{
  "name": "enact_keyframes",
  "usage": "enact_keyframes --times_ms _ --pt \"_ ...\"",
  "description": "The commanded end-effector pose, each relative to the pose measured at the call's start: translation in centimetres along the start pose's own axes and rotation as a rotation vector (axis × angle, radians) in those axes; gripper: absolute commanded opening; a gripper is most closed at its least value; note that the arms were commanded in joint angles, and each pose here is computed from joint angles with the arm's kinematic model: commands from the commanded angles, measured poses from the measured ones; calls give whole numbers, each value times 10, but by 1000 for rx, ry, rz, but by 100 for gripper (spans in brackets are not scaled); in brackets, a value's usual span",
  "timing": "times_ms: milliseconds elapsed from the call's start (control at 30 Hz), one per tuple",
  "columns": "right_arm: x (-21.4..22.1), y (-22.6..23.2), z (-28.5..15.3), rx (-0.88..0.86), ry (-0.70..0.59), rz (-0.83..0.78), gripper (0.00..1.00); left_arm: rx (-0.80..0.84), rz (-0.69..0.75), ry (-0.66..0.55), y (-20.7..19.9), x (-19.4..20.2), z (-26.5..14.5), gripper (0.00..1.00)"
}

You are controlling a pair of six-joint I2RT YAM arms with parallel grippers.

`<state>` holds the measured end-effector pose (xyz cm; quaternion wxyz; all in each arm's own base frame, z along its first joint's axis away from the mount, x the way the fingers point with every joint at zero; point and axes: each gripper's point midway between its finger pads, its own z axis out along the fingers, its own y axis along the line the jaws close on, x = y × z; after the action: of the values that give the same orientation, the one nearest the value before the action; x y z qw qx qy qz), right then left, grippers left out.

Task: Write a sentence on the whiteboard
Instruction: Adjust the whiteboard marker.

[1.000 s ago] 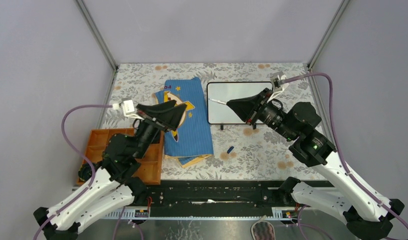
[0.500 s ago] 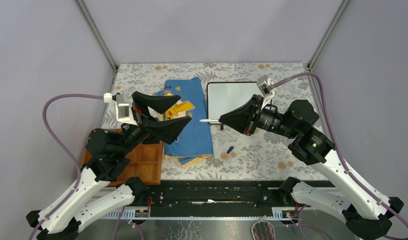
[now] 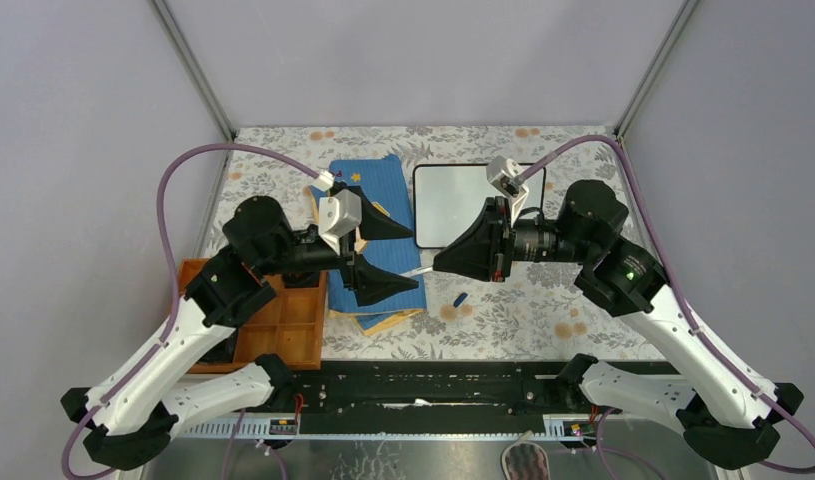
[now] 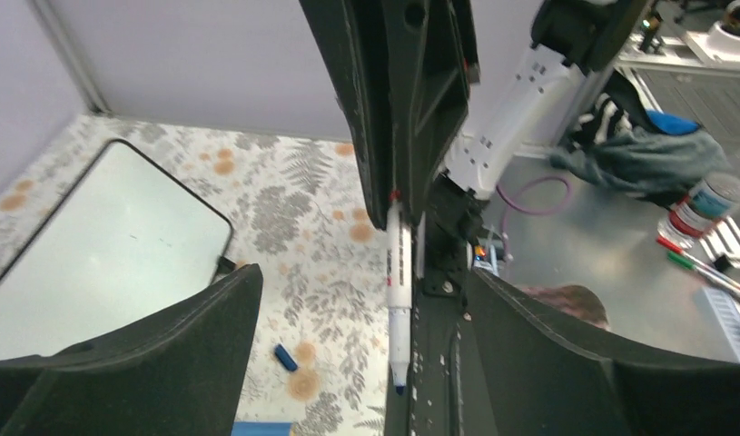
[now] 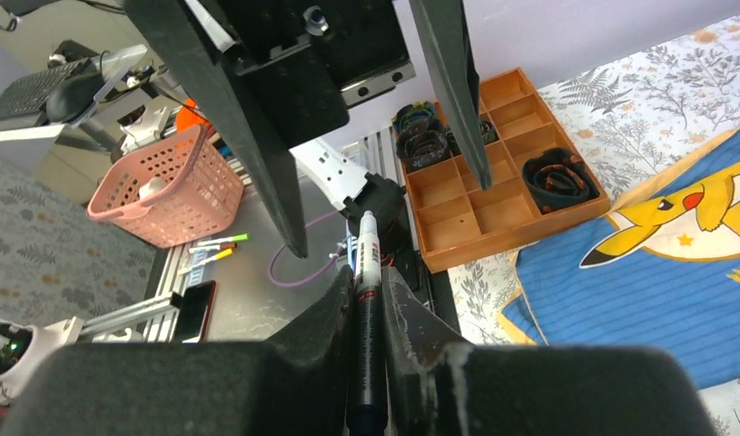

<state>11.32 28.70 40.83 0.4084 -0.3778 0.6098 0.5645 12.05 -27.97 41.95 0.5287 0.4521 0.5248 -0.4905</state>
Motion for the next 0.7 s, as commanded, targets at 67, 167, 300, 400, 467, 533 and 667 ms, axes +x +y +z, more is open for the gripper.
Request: enact_keyframes --times_ms 67,167,300,400,467,533,667 --pt "-7 23 -9 -74 34 -74 0 138 26 69 -23 9 -4 81" --pt "-6 21 -10 -66 41 -80 0 172 5 85 -27 13 -2 71" --pt "-8 18 -10 -42 29 -90 0 200 -37 118 -28 22 3 63" --pt "-9 16 -9 -35 30 -92 0 200 -49 131 -25 26 5 58" --pt "-9 16 -9 -34 31 -91 0 200 -51 132 -25 27 6 54" --pt "-9 15 -8 -35 33 -90 0 196 -52 134 -23 27 7 51" --pt "-9 17 -8 -46 32 -88 0 180 -53 137 -20 30 8 42"
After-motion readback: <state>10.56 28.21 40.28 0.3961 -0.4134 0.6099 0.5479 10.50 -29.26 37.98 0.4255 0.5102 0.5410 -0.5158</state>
